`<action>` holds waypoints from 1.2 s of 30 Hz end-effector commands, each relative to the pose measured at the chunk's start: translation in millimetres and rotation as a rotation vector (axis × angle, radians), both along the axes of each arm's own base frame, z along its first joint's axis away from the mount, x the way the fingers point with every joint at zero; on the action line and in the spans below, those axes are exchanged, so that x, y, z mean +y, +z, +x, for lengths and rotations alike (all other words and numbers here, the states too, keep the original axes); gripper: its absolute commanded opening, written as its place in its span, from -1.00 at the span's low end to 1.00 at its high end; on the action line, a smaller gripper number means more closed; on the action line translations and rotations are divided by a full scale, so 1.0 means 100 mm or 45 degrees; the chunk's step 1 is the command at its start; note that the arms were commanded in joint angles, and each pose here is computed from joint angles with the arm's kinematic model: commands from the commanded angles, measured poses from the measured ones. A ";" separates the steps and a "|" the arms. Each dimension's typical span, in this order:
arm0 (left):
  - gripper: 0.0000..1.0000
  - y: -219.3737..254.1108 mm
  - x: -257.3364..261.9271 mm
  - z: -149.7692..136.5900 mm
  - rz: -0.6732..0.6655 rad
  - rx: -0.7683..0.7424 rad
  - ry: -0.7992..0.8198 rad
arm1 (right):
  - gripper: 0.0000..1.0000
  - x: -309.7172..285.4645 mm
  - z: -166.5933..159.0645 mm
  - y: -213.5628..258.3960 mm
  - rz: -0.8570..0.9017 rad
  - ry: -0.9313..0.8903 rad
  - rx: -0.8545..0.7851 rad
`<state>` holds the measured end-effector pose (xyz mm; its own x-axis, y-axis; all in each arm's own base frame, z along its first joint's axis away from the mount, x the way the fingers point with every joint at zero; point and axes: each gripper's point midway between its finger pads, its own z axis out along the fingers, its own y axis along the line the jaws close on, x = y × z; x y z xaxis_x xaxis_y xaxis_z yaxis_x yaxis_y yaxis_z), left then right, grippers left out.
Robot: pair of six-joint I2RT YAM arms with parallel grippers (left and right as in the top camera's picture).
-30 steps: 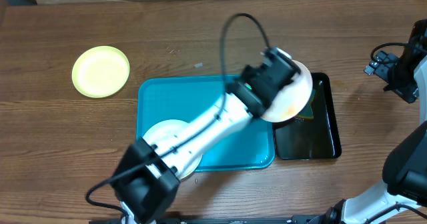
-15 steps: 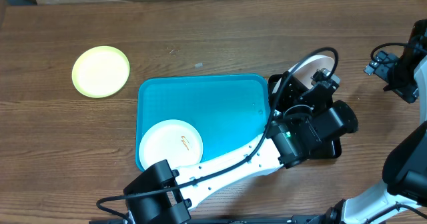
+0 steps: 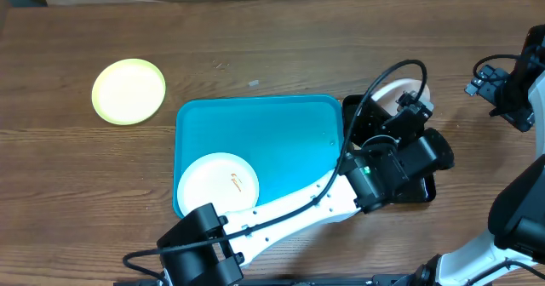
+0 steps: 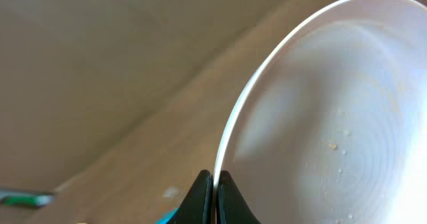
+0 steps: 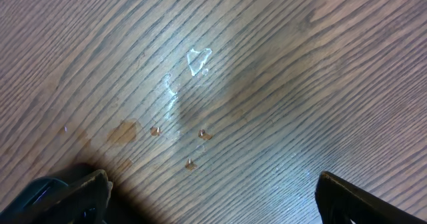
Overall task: Clean dirty plates on tray and stack at the side
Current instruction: 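Lift the white plate with the left gripper off the teal tray, then carry the white plate left and stack it on the yellow plate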
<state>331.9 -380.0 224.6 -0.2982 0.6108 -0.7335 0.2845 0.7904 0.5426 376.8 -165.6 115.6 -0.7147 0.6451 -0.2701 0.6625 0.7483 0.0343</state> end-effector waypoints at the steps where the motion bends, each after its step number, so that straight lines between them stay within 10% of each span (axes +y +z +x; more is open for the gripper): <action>1: -0.91 -0.17 -0.08 0.04 -0.209 0.211 -0.072 | 1.00 -0.01 0.05 0.11 -0.017 0.003 -0.042; 17: -0.92 -0.25 1.61 0.93 -1.115 1.077 -0.004 | 1.00 -0.01 0.05 0.11 -0.016 0.003 -0.042; 24: -0.92 -0.40 3.65 1.25 -1.345 0.942 0.572 | 1.00 -0.01 0.05 0.11 -0.017 0.003 -0.042; 29: -0.92 -0.60 5.16 0.96 -1.352 0.745 1.121 | 1.00 -0.01 0.05 0.11 -0.017 0.003 -0.042; 36: -0.92 -0.91 5.98 0.57 -1.445 0.649 1.403 | 1.00 -0.01 0.05 0.11 -0.017 0.003 -0.042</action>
